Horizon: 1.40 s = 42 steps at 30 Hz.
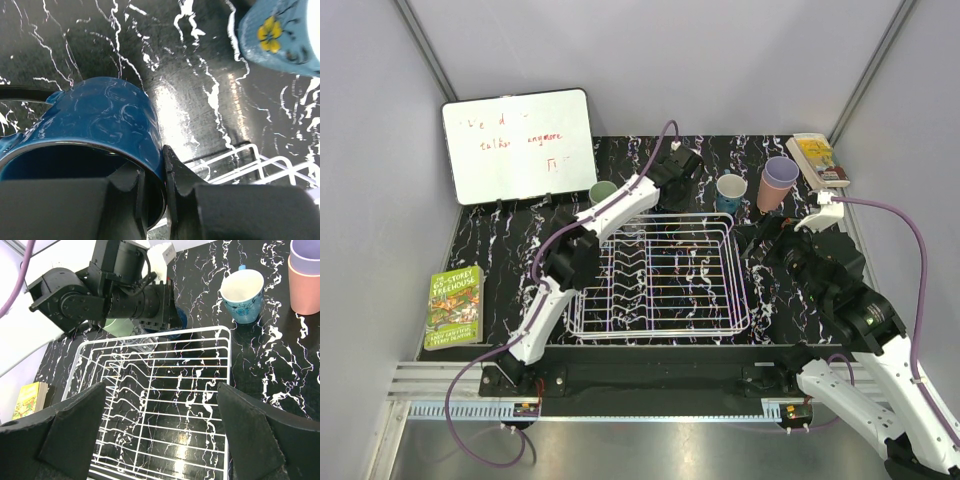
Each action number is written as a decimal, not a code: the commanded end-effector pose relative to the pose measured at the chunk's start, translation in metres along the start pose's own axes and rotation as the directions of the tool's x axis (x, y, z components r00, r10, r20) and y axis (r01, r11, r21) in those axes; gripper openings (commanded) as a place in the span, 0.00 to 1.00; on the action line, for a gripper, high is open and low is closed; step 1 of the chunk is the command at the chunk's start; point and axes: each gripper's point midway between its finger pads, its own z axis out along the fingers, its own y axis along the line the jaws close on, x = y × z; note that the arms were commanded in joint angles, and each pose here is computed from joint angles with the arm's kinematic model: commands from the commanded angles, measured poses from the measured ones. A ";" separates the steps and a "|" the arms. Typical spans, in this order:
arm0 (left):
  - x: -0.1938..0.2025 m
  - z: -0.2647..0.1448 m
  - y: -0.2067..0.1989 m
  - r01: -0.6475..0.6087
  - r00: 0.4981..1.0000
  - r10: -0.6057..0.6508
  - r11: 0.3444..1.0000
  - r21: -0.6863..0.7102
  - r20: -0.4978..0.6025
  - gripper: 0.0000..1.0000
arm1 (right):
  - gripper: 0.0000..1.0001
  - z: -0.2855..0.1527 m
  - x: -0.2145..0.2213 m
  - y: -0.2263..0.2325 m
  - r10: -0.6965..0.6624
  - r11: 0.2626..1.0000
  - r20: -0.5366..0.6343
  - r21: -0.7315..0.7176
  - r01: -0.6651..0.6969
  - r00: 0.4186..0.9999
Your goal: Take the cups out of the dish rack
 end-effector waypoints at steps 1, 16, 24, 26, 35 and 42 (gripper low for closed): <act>-0.021 -0.011 -0.004 0.008 0.996 -0.006 1.000 -0.022 0.087 0.00 | 1.00 0.002 -0.008 0.000 0.012 1.000 0.035 0.008 -0.012 0.999; 0.020 0.012 0.002 -0.041 0.998 0.036 0.996 -0.078 -0.059 0.00 | 1.00 0.006 0.000 0.001 0.034 0.999 0.008 0.006 -0.034 0.999; 0.034 0.017 0.002 -0.055 0.993 0.048 0.996 -0.070 -0.107 0.00 | 1.00 0.008 0.002 0.003 0.043 0.999 0.002 -0.001 -0.043 0.999; 0.032 0.015 0.001 -0.050 0.994 0.043 0.997 -0.066 -0.104 0.08 | 1.00 0.009 0.003 0.002 0.044 0.999 -0.001 0.000 -0.044 0.999; 0.005 -0.003 -0.009 -0.028 1.000 0.027 0.999 -0.030 -0.012 0.63 | 1.00 0.008 0.003 0.001 0.042 0.999 0.004 -0.001 -0.042 0.999; -0.017 -0.019 -0.011 -0.006 0.997 0.008 1.000 -0.019 0.074 0.77 | 1.00 0.008 0.007 0.000 0.043 0.999 -0.004 0.004 -0.043 0.999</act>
